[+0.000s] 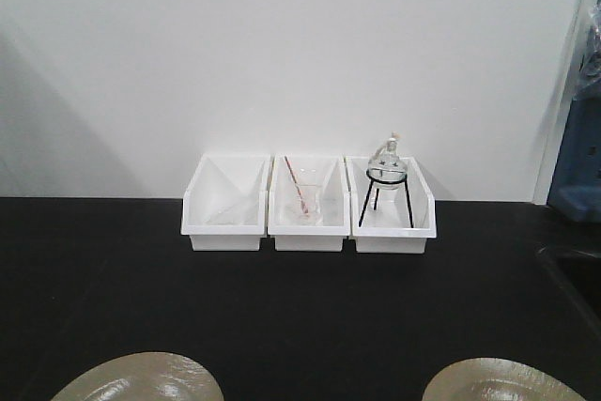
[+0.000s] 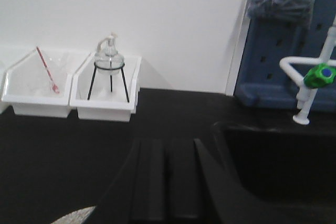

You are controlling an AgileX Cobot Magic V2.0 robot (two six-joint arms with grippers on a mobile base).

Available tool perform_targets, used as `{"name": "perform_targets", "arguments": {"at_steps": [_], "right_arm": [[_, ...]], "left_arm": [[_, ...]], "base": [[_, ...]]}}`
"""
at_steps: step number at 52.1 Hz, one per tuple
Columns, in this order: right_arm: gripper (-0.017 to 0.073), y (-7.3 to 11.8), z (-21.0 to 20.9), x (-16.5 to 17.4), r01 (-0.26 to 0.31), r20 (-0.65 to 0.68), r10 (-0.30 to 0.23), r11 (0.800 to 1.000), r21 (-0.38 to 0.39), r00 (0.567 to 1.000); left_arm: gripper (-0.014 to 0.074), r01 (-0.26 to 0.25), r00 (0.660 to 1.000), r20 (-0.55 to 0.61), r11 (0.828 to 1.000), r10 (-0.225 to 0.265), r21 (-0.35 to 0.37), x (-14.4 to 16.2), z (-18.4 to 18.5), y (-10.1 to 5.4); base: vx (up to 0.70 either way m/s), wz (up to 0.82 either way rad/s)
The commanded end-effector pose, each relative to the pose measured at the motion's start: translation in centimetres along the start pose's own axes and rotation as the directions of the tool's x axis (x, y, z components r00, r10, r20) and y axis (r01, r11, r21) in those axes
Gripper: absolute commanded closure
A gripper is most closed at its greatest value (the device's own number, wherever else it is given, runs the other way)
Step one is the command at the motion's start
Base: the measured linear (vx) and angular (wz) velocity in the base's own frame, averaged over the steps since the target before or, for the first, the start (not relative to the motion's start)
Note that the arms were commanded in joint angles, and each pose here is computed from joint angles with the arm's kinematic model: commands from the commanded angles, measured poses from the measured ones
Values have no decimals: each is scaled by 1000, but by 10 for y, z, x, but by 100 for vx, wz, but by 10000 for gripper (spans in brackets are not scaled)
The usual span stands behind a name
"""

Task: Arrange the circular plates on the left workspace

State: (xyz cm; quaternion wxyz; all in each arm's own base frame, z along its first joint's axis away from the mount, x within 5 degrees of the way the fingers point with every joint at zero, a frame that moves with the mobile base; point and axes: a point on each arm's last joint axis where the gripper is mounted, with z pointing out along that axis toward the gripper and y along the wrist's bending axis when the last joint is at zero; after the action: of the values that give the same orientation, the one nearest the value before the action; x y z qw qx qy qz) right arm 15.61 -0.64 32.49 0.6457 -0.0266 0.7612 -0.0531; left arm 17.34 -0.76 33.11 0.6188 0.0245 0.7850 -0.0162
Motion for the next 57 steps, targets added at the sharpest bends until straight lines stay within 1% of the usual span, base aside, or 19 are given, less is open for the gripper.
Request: {"name": "perform_targets", "arguments": {"at_steps": [1, 7, 12, 18, 20, 22, 25, 26, 27, 28, 29, 31, 35, 37, 39, 42, 47, 53, 57], "right_arm": [[560, -1, 8, -17, 22, 92, -22, 1000, 0, 996], [560, -1, 12, -15, 22, 73, -22, 1000, -2, 997], [560, -1, 12, -15, 22, 73, -22, 1000, -2, 997], [560, -1, 12, -15, 22, 73, -22, 1000, -2, 997], [560, -1, 12, -15, 22, 73, -22, 1000, -2, 997], [560, -1, 12, -15, 22, 73, -22, 1000, -2, 997], [560, -1, 12, -15, 22, 73, -22, 1000, -2, 997], [560, -1, 12, -15, 22, 73, -22, 1000, -2, 997], [560, -1, 12, -15, 22, 73, -22, 1000, -2, 997], [560, -1, 12, -14, 22, 72, -22, 1000, -2, 997], [560, -1, 12, -14, 22, 72, -22, 1000, -2, 997], [560, -1, 12, -14, 22, 71, -22, 1000, -2, 997], [560, -1, 12, -14, 22, 71, -22, 1000, -2, 997], [560, -1, 12, -14, 22, 70, -22, 1000, -2, 997], [560, -1, 12, -14, 22, 70, -22, 1000, -2, 997], [560, -1, 12, -14, 22, 68, -22, 1000, -2, 997], [560, -1, 12, -13, 22, 60, -22, 1000, -1, 998], [560, -1, 12, -11, 22, 36, -22, 1000, 0, 999], [560, -1, 12, -10, 22, 22, -22, 1000, 1, 1000]], "left_arm": [[591, 16, 998, 66, 1000, -15, -14, -20, 11, 2], [540, 17, 999, 29, 1000, -16, -10, -21, 20, 2], [440, 17, 999, -33, 1000, -17, -1, -17, 27, 1], [265, 18, 995, -98, 1000, -18, 5, -11, 36, 1], [184, 19, 991, -136, 1000, -18, 9, -6, 40, 1], [130, 31, 985, -170, 999, -29, 13, -2, 43, 0], [55, 92, 963, -257, 996, -85, 18, 7, 47, -2], [43, 106, 954, -284, 994, -96, 18, 10, 49, -2], [29, 124, 934, -340, 992, -110, 21, 16, 51, -3], [19, 127, 916, -386, 992, -108, 25, 20, 53, -4], [14, 125, 903, -418, 992, -102, 27, 24, 55, -5], [7, 119, 855, -511, 992, -84, 35, 35, 60, -6], [7, 106, 782, -620, 994, -59, 40, 50, 73, -6], [8, 102, 758, -651, 994, -51, 40, 55, 79, -5], [8, 102, 742, -669, 994, -53, 34, 58, 85, -3], [8, 108, 731, -679, 994, -69, 15, 58, 91, 2], [8, 129, 737, -664, 990, -129, -49, 47, 94, 19], [8, 171, 742, -633, 975, -220, -139, 37, 88, 43], [8, 185, 746, -614, 967, -256, -177, 36, 84, 53]], "base": [[0, 0], [0, 0], [0, 0], [0, 0], [0, 0], [0, 0], [0, 0], [0, 0], [0, 0], [0, 0], [0, 0], [0, 0], [0, 0], [0, 0], [0, 0], [0, 0], [0, 0], [0, 0], [0, 0]]}}
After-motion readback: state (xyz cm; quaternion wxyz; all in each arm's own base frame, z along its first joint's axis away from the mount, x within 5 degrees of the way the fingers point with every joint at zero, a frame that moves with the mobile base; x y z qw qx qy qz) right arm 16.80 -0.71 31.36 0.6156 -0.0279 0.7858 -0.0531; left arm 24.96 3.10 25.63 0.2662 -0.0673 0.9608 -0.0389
